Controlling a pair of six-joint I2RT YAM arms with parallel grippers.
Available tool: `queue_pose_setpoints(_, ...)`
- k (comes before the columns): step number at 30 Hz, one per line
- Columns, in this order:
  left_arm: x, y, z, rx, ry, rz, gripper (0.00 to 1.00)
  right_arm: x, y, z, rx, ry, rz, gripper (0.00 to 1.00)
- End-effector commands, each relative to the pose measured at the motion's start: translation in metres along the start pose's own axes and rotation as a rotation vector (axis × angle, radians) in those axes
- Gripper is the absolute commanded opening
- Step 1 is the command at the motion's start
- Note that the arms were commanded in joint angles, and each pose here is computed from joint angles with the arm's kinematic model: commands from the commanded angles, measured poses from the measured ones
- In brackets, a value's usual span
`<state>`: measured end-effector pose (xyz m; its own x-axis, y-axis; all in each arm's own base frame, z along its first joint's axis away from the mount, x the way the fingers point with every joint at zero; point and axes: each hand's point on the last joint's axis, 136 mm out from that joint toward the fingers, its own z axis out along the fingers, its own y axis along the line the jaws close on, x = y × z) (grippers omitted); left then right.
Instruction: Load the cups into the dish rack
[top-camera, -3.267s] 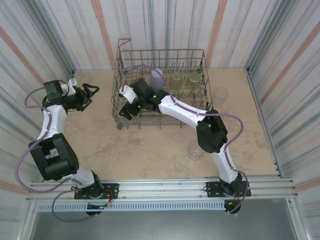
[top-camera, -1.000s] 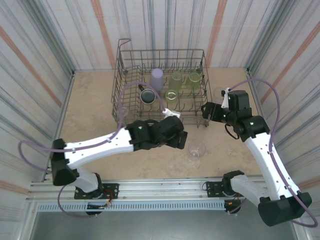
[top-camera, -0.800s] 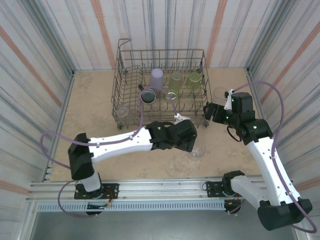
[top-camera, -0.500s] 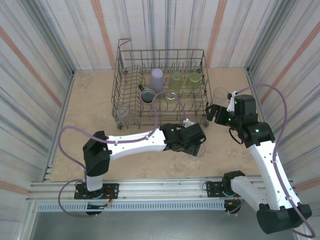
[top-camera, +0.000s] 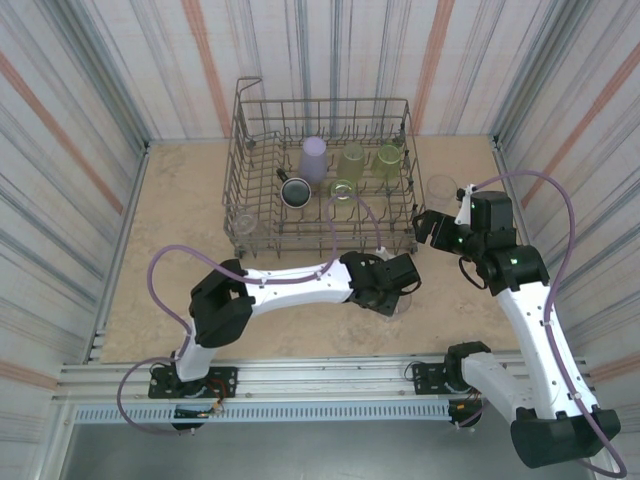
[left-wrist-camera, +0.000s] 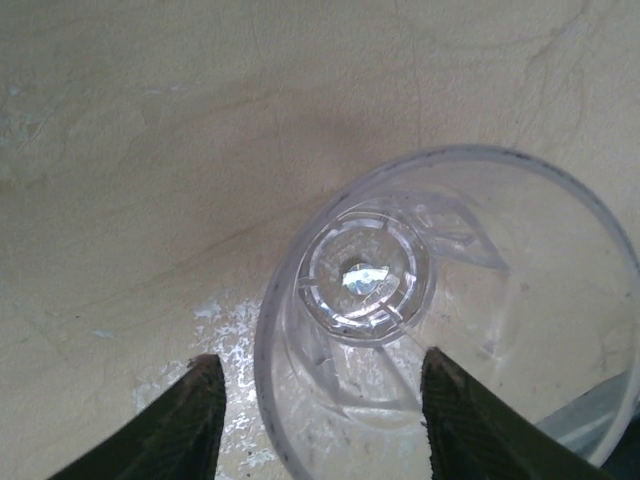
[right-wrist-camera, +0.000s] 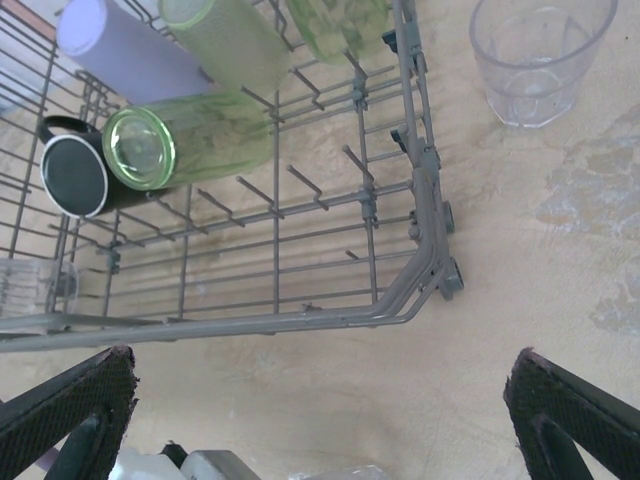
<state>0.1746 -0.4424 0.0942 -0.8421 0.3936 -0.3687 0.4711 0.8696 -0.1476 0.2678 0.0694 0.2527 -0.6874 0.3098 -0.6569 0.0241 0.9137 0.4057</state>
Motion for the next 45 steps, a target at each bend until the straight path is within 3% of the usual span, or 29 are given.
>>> queue_pose_setpoints(1, -0.005, 0.001, 0.001, -0.016, 0.01, 0.003, 0.46, 0.006, -0.002, -0.002, -0.011, 0.009, 0.034, 0.99)
queue_pose_setpoints(9, -0.008, 0.007, 0.003, -0.03, 0.017, -0.008, 0.0, 0.006, 0.0, -0.004, -0.023, 0.004, 0.043, 0.99)
queue_pose_setpoints(19, -0.008, 0.013, -0.024, -0.015, -0.002, -0.007, 0.0, 0.001, 0.005, -0.011, -0.038, -0.013, 0.042, 0.99)
queue_pose_setpoints(35, -0.025, 0.029, -0.114, 0.046, -0.161, -0.037, 0.0, -0.002, 0.012, -0.021, -0.067, -0.017, 0.063, 0.99)
queue_pose_setpoints(45, -0.036, 0.061, -0.163, 0.046, -0.263, -0.08, 0.0, -0.008, 0.036, -0.021, -0.194, -0.015, 0.094, 0.99)
